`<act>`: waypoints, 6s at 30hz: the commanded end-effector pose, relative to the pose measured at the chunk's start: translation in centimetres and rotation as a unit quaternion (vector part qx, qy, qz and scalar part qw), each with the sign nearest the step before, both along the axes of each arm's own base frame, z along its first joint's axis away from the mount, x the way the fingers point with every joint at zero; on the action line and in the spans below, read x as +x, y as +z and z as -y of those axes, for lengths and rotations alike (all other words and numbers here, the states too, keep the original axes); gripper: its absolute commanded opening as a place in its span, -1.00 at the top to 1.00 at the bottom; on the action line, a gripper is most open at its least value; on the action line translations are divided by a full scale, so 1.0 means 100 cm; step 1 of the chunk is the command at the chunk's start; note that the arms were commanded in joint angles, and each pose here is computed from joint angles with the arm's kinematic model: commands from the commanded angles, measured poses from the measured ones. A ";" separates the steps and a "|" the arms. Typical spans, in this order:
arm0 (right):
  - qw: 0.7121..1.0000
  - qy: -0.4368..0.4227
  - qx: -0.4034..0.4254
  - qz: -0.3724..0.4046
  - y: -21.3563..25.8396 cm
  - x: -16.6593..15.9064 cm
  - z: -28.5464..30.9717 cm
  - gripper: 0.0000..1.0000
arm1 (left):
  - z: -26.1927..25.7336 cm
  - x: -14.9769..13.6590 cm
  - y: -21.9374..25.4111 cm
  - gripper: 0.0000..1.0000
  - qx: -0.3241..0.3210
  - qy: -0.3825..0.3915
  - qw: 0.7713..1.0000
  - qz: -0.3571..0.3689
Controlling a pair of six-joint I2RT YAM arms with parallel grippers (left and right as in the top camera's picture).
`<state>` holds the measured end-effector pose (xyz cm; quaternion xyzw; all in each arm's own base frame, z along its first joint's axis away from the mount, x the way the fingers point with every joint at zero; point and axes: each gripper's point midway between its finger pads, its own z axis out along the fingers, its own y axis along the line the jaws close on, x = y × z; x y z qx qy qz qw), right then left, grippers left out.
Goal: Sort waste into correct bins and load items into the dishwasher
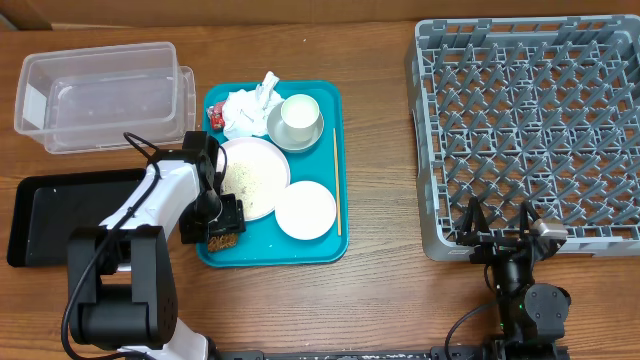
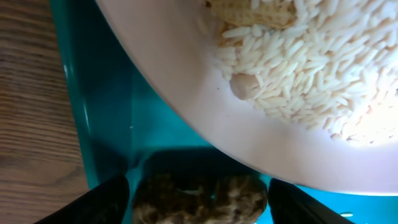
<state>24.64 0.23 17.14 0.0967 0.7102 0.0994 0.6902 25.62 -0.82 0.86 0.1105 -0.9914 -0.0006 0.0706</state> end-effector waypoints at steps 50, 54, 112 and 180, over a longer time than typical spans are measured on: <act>1.000 0.001 -0.003 0.003 -0.001 0.000 0.000 -1.00 | -0.029 0.078 0.098 -0.43 -0.034 0.078 0.992 0.095; 1.000 0.001 -0.003 0.003 -0.001 0.000 0.000 -1.00 | -0.017 0.063 0.098 -0.46 -0.067 0.050 0.994 0.066; 1.000 0.001 -0.003 0.003 -0.001 0.000 0.000 -1.00 | 0.017 -0.013 -0.012 0.10 0.051 0.000 0.999 -0.007; 1.000 0.001 -0.003 0.003 -0.001 0.000 0.000 -1.00 | -0.025 0.126 0.110 -0.88 -0.220 0.079 0.946 0.223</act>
